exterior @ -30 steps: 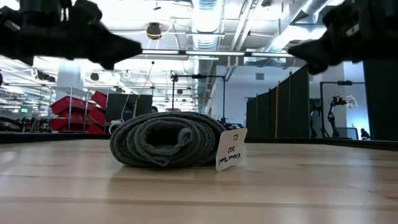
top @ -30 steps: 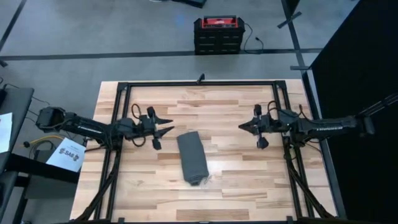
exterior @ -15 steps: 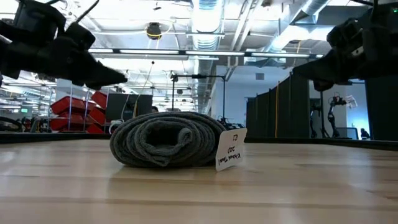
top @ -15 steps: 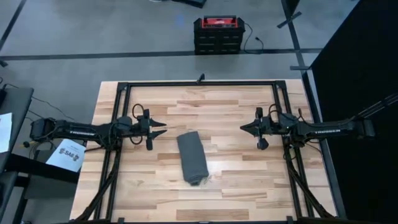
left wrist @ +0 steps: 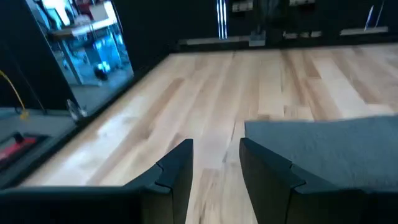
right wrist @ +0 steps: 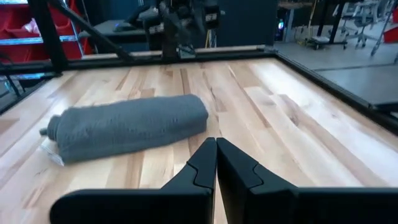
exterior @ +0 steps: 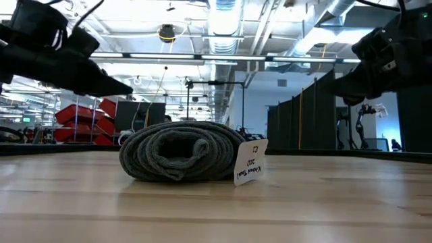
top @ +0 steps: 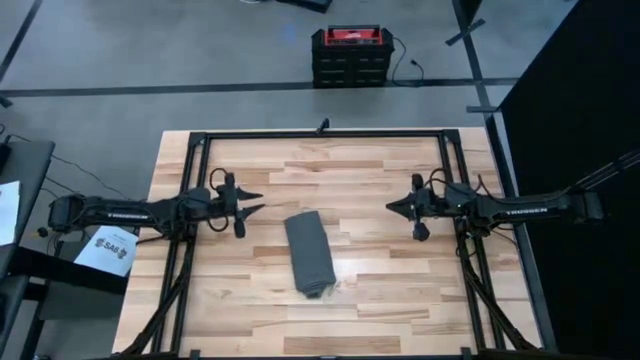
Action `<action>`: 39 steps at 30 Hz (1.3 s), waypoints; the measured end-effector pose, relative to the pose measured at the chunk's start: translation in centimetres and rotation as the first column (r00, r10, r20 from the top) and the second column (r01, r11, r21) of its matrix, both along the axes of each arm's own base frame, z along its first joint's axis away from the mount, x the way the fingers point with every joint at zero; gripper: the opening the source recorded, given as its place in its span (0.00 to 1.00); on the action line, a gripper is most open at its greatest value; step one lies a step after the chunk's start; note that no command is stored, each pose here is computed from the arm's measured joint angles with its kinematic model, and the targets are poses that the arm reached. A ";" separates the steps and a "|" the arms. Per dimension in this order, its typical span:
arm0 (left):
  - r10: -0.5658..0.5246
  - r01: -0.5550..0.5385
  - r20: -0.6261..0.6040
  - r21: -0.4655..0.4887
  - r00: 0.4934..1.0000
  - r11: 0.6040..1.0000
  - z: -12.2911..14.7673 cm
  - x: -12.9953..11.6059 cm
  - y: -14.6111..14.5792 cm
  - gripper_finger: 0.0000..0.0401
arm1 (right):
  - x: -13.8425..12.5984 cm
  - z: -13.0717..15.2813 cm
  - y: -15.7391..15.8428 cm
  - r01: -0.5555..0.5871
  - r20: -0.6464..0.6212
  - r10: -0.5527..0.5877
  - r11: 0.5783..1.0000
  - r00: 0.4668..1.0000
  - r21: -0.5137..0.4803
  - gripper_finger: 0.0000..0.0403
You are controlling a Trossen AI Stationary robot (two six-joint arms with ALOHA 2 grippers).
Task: Roll towel
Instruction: Return to Home Position
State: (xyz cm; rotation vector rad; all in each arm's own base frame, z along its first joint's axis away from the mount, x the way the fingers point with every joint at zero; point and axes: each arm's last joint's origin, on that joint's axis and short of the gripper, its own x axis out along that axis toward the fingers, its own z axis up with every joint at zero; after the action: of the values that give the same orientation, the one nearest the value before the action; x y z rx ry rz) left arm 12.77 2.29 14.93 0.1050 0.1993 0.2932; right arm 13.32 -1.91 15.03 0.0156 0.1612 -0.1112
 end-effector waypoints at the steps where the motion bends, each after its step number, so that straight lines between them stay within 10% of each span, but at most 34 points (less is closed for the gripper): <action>1: 0.000 0.000 0.004 0.008 1.000 1.000 0.1 -0.2 0.0 0.29 | 0.0 -0.1 0.0 0.000 -0.007 0.000 1.000 1.000 0.001 0.00; 39: 0.019 -0.051 0.169 0.186 0.985 0.981 2.0 -3.3 -0.3 0.29 | -0.8 -1.0 0.3 -0.010 -0.121 0.012 1.000 0.993 0.019 0.00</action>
State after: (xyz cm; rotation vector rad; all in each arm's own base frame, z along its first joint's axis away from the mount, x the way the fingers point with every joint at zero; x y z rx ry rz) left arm 9.50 1.96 16.92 0.2655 0.0061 0.3541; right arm 12.49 -1.64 14.03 0.0259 0.2833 -0.0997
